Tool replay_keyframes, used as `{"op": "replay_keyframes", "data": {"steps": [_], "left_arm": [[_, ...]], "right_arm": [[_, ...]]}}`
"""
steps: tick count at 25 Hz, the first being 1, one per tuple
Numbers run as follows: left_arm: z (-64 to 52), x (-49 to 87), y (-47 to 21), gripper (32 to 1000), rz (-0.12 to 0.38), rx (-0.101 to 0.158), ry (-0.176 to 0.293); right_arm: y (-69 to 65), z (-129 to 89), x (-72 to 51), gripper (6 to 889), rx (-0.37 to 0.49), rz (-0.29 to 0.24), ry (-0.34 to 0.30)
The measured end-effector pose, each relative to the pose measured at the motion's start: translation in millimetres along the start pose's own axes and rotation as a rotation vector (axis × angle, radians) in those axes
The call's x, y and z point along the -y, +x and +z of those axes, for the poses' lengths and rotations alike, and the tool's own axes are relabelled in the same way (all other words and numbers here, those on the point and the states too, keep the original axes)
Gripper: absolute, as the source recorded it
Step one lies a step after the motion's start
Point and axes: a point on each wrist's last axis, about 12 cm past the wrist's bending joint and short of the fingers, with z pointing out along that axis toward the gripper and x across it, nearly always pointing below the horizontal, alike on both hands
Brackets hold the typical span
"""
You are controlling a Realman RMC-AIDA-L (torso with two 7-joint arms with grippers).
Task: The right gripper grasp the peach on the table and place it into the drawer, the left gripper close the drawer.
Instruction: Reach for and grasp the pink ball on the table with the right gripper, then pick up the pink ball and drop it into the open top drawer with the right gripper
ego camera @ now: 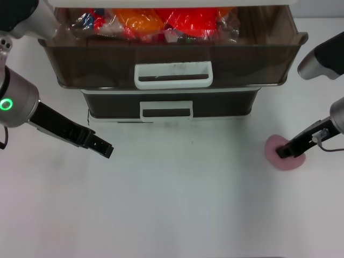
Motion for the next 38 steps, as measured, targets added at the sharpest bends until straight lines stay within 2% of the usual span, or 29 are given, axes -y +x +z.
{"op": "replay_keyframes", "data": {"steps": [7, 15, 17, 22, 26, 31, 34, 38], "left_arm": [[0.2, -1.3, 1.7, 817, -0.006, -0.002, -0.001], [-0.5, -1.9, 2.3, 817, -0.004, -0.005, -0.004], [-0.8, -1.9, 2.3, 817, -0.003, -0.005, -0.006], [-1.4, -1.3, 1.1, 817, 0.001, -0.004, -0.008], [-2.3, -2.4, 0.8, 817, 0.005, 0.003, -0.010], [-3.4, -3.8, 1.3, 817, 0.004, 0.007, -0.009], [-3.7, -3.3, 1.0, 817, 0.006, 0.007, -0.008], [-4.1, -2.7, 0.2, 817, 0.009, 0.007, -0.008]], "right_arm": [[0.3, -7, -0.1, 180, 0.005, -0.001, -0.002], [-4.4, -61, -9.2, 177, 0.060, -0.092, 0.035], [-3.9, -78, -9.0, 177, 0.084, -0.096, 0.036], [0.8, -129, -4.8, 178, 0.200, -0.089, 0.042], [-0.5, -159, -5.0, 178, 0.297, -0.126, 0.064], [-1.2, -193, -2.8, 150, 0.469, -0.156, 0.031], [-6.3, -213, -7.4, 131, 0.580, -0.202, -0.014], [-21.0, -232, -21.6, 110, 0.689, -0.291, -0.085]]}}
